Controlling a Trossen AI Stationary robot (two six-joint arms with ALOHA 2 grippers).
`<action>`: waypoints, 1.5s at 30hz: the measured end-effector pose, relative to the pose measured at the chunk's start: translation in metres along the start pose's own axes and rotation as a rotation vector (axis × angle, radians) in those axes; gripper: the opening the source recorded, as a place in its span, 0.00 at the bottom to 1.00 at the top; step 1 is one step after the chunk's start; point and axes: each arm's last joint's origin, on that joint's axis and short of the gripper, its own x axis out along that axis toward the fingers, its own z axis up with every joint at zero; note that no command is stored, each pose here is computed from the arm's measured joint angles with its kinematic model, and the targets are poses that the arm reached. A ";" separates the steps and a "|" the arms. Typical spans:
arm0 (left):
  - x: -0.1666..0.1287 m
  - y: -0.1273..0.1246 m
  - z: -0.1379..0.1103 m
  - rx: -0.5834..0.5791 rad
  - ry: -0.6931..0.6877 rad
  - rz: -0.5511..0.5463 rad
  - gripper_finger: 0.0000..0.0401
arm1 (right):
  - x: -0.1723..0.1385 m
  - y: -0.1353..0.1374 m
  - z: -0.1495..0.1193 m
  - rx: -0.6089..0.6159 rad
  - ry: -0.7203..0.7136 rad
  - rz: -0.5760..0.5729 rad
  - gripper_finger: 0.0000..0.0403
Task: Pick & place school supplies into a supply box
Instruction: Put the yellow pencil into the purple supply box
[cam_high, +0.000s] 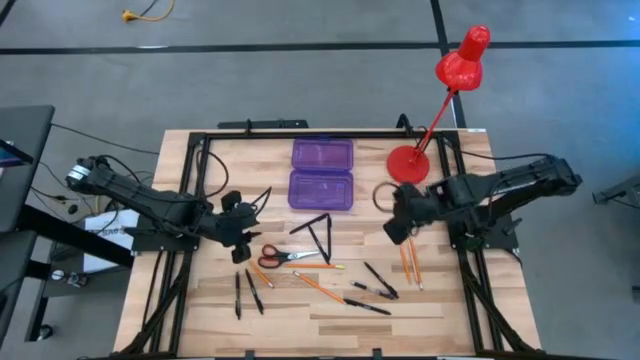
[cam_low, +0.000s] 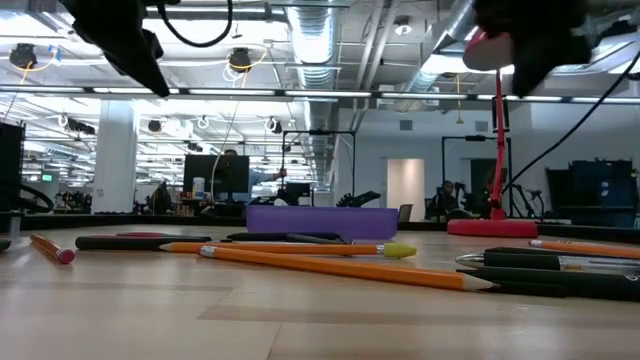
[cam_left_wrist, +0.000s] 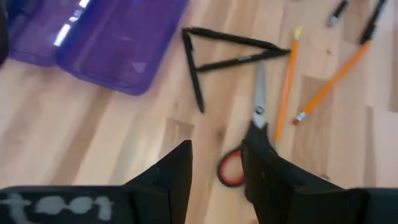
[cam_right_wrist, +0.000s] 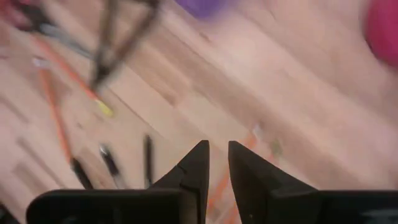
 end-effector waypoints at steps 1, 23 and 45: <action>0.000 0.001 0.000 0.001 -0.012 0.016 0.32 | 0.000 0.000 -0.004 0.052 0.009 -0.033 0.13; 0.000 0.004 0.003 -0.010 -0.088 0.136 0.32 | 0.075 -0.003 -0.057 0.338 0.119 -0.070 0.36; 0.000 0.004 0.003 -0.069 -0.103 0.153 0.32 | 0.124 0.005 -0.041 0.214 0.267 -0.164 0.29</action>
